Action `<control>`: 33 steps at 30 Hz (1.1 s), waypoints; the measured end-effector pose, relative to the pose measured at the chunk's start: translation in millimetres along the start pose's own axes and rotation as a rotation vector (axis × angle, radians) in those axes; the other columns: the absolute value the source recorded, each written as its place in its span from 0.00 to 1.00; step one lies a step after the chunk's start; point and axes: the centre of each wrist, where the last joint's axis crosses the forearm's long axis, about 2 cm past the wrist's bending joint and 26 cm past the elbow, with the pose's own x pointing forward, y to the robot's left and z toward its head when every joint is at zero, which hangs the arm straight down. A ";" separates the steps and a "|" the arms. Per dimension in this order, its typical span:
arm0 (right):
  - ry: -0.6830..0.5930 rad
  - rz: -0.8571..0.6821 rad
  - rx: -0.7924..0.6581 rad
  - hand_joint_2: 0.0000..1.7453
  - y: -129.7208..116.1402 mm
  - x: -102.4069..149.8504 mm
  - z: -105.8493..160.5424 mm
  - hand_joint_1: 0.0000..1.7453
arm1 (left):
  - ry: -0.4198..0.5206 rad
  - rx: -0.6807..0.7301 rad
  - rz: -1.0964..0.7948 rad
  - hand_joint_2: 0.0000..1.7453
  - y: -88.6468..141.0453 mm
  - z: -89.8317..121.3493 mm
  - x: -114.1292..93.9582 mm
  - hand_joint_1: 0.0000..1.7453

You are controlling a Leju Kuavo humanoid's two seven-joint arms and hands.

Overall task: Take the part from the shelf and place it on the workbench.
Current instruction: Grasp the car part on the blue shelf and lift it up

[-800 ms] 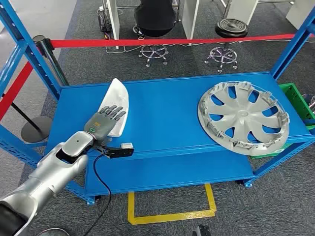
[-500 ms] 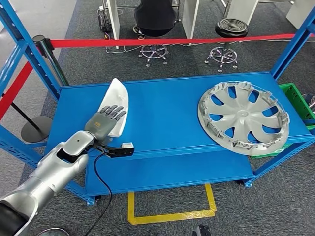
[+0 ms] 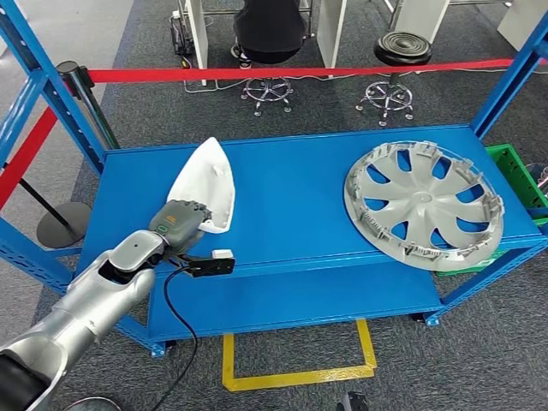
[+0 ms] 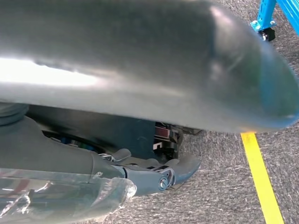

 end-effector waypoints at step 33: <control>-0.023 0.002 -0.005 0.00 -1.0 -1.3 0.4 0.00 | -0.282 0.387 0.939 1.00 -3.7 49.9 29.5 1.00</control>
